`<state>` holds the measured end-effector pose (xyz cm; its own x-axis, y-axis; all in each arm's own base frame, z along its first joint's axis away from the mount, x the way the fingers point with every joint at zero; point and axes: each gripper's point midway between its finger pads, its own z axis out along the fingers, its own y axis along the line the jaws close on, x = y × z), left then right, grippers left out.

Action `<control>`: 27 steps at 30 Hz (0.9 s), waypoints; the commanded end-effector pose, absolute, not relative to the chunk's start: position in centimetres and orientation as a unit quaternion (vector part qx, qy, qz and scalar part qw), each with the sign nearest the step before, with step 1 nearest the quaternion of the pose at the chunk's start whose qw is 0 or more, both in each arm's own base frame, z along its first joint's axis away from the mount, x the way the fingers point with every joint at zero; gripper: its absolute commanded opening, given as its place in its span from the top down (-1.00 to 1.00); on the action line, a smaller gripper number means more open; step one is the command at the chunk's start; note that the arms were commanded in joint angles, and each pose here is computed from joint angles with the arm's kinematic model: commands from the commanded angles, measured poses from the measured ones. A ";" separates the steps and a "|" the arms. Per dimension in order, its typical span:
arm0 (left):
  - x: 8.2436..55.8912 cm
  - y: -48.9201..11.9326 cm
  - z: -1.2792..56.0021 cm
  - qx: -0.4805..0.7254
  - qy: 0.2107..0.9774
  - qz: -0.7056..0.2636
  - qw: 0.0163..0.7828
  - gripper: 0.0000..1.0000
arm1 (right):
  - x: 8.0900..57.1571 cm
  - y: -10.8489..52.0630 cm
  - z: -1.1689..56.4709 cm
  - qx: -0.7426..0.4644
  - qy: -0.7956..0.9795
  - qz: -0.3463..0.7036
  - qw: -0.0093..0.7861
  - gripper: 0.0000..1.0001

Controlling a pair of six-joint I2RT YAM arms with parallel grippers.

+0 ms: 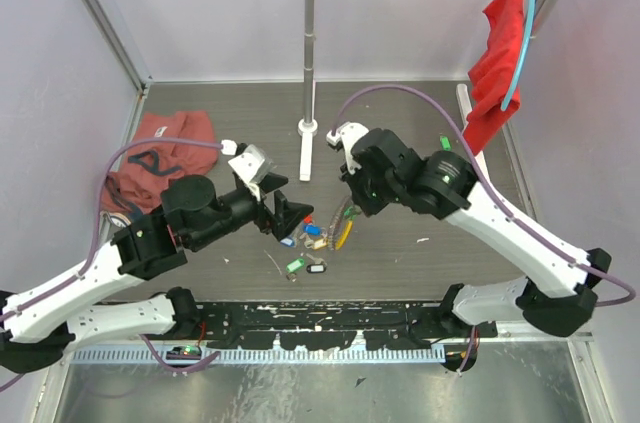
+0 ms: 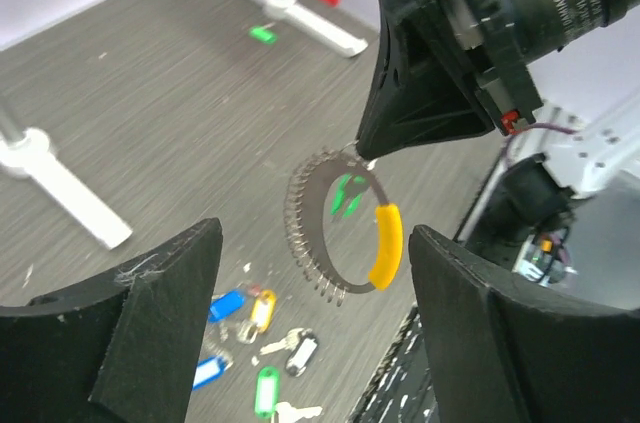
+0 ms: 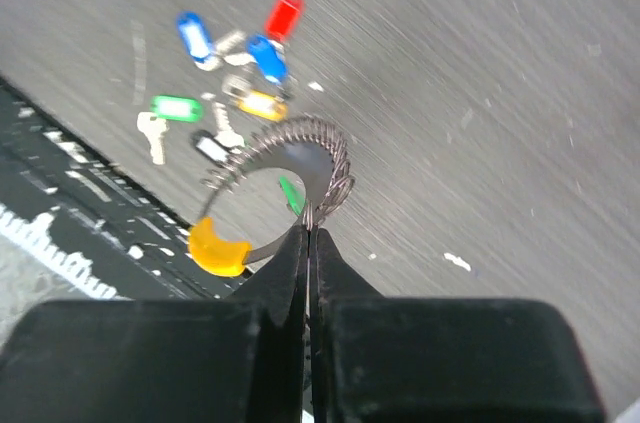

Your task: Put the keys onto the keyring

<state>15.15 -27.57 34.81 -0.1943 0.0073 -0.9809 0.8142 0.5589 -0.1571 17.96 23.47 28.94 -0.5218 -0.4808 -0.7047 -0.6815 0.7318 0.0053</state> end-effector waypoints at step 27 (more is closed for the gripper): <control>18.9 -20.3 29.7 0.191 0.780 -0.255 0.539 -0.96 | 29.4 21.5 14.0 -0.261 0.919 0.052 0.292 0.95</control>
<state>18.76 -20.86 30.48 -0.3324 0.0238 -0.9429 0.5986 0.7778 -0.1914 27.10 19.94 13.58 -0.7434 -0.4820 -0.4636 -0.5025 0.8600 -0.0884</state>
